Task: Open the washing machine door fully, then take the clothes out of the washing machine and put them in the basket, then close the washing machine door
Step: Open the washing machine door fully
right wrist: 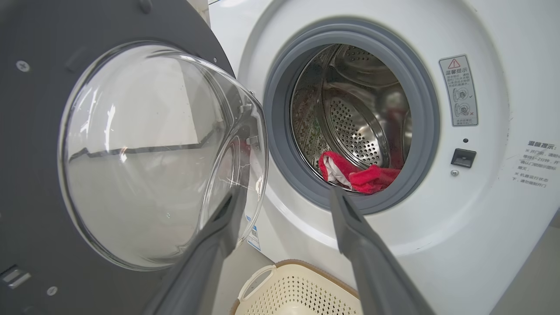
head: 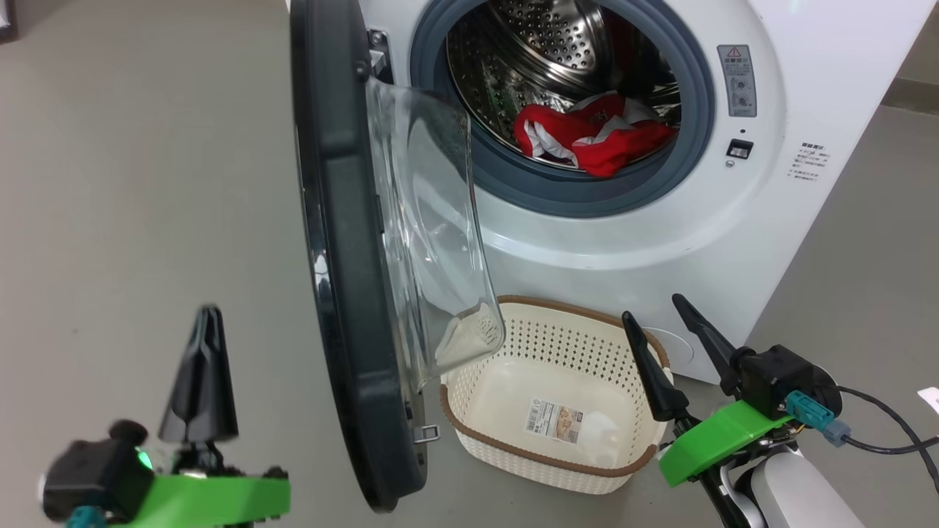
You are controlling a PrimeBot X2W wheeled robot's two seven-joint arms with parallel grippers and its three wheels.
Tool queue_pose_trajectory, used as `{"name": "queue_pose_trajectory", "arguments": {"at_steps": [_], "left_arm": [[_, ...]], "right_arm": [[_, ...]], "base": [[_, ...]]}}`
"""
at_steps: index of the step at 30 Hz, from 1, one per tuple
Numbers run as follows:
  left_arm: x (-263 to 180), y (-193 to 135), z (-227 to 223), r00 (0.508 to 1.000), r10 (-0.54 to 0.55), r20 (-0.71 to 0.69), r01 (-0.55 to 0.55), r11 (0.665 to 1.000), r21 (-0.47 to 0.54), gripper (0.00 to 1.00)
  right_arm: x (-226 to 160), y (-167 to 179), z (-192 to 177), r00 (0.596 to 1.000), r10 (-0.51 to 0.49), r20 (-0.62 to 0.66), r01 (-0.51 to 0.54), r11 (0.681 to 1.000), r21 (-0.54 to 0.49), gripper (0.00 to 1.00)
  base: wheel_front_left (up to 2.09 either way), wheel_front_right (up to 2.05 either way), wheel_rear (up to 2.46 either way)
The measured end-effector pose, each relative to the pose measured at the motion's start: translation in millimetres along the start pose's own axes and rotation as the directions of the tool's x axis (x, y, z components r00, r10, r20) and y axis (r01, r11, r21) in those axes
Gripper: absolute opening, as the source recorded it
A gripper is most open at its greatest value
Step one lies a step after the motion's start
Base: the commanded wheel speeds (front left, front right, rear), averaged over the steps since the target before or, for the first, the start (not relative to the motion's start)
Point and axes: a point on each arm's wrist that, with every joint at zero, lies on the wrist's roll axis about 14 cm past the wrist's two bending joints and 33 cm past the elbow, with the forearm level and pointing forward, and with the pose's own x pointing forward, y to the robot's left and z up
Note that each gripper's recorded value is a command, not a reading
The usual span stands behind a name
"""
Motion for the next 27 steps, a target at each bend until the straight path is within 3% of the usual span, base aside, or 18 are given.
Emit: {"name": "queue_pose_trajectory", "arguments": {"at_steps": [5,13,21,27], "left_arm": [[12.6,-18.9,44.7,0.990,-0.056,0.130,0.056,0.998,0.005,0.00],[15.9,-74.8,112.3,0.929,-0.212,0.304,0.229,0.973,-0.020,0.00],[1.5,-134.3,102.6,0.887,-0.401,0.230,0.430,0.898,-0.094,0.00],[-2.4,-148.7,57.4,0.888,-0.453,0.085,0.460,0.866,-0.195,0.00]], "right_arm": [[-1.0,-1.0,0.1,1.000,-0.004,0.000,0.004,1.000,-0.001,1.00],[-3.8,-3.1,0.1,1.000,-0.011,-0.002,0.011,1.000,-0.003,1.00],[-5.9,-6.0,-0.3,1.000,-0.021,-0.003,0.021,1.000,0.001,1.00],[-6.2,-6.4,-3.7,1.000,-0.022,-0.012,0.022,1.000,0.003,1.00]], "base": [[0.00,0.00,0.00],[0.00,0.00,0.00],[0.00,0.00,0.00],[0.00,0.00,0.00]]}}
